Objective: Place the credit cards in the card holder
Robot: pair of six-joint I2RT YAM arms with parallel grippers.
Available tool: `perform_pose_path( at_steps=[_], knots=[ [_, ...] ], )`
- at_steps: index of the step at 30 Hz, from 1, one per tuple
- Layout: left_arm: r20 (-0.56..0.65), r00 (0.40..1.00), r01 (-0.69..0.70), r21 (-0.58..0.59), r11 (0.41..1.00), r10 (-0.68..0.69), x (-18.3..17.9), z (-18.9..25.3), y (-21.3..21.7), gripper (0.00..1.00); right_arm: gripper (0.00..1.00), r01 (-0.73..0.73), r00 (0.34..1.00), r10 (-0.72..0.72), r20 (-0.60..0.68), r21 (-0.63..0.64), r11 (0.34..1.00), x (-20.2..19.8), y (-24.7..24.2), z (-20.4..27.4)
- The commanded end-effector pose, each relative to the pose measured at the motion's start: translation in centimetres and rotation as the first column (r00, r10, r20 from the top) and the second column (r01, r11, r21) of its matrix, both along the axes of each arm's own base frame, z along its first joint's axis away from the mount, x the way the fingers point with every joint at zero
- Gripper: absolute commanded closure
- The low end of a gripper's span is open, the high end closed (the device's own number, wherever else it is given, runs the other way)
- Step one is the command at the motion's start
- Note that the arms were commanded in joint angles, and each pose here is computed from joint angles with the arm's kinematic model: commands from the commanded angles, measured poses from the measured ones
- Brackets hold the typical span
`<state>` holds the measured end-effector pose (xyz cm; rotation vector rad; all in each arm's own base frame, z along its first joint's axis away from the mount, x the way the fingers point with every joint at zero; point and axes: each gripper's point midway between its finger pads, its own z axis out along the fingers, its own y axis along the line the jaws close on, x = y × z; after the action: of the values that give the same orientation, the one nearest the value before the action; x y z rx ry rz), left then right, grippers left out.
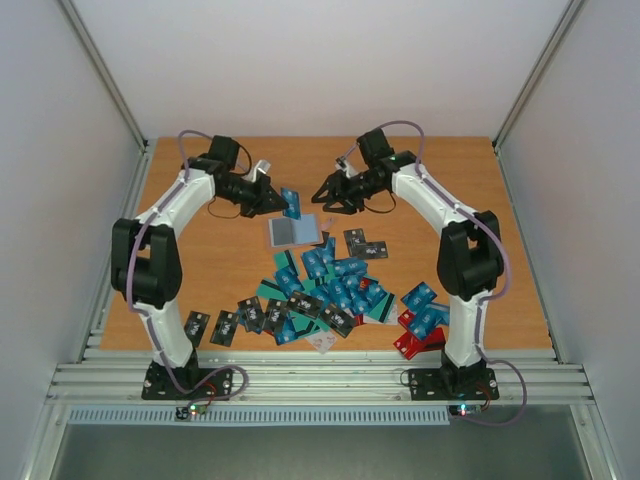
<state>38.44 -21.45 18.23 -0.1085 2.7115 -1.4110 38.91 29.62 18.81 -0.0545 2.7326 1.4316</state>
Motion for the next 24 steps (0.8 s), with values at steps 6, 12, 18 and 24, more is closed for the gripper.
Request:
perform_pose_path(
  at_steps=[6, 12, 18, 24],
  knots=[
    [-0.023, 0.997, 0.069, -0.052, 0.996, -0.07, 2.2, -2.6, -0.1, 1.0, 0.56, -0.011, 0.996, 0.009, -0.089, -0.027, 1.0, 2.5, 2.3, -3.9],
    [-0.069, 0.996, 0.059, -0.026, 0.998, -0.06, 3.3, -5.4, 0.1, 1.0, 0.57, -0.022, 0.992, 0.018, -0.128, -0.027, 0.999, 4.1, 3.4, -5.5],
    [-0.083, 0.995, 0.05, 0.004, 0.999, -0.05, 4.0, -7.1, 0.6, 1.0, 0.57, -0.037, 0.986, 0.031, -0.164, -0.029, 0.999, 5.3, 4.5, -7.3],
    [-0.098, 0.994, 0.049, 0.028, 0.998, -0.046, 3.9, -8.4, 1.9, 1.0, 0.58, -0.057, 0.983, 0.05, -0.178, -0.033, 0.998, 5.7, 5.6, -8.3]
  ],
)
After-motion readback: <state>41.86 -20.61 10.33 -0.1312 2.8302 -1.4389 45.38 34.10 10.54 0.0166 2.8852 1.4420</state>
